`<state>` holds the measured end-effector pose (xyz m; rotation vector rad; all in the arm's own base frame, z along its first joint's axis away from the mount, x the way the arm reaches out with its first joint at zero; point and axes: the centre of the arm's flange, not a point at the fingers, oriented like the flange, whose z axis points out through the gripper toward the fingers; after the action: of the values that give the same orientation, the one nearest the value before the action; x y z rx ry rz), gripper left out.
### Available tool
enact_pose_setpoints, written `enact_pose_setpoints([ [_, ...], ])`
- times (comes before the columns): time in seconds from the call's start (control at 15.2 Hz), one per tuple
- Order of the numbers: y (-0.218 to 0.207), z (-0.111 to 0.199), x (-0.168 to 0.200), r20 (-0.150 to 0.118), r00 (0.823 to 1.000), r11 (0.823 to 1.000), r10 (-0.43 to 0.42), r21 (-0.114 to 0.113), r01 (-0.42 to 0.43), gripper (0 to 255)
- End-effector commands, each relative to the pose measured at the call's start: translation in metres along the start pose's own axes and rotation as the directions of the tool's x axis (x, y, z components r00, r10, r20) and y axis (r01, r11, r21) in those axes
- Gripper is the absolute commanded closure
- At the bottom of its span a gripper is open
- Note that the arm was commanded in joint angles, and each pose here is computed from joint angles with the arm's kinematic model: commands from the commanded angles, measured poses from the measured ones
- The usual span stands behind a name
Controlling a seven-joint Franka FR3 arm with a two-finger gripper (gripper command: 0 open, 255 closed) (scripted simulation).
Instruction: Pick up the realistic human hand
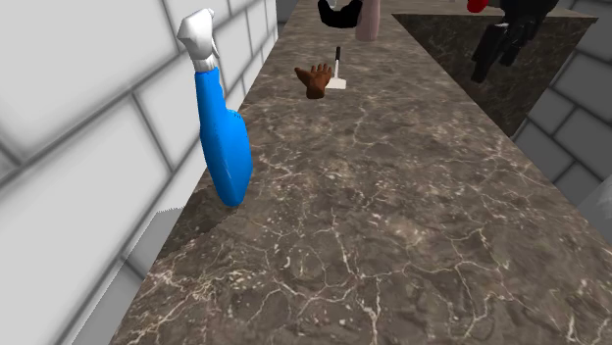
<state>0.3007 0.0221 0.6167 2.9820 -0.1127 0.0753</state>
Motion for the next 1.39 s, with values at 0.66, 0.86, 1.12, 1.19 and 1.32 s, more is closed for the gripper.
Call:
enact_pose_setpoints([
  [0.66,-0.087,0.011,0.096,0.01,0.983,0.983,0.182,0.023,-0.182,0],
  [0.86,-0.109,0.014,0.128,0.014,0.972,0.971,0.235,0.029,-0.235,0],
  [1.12,-0.136,0.017,0.172,0.019,0.952,0.951,0.305,0.037,-0.306,0],
  [1.19,-0.143,0.018,0.183,0.021,0.946,0.946,0.322,0.039,-0.323,0],
  [1.32,-0.155,0.02,0.206,0.024,0.934,0.933,0.357,0.043,-0.357,0],
])
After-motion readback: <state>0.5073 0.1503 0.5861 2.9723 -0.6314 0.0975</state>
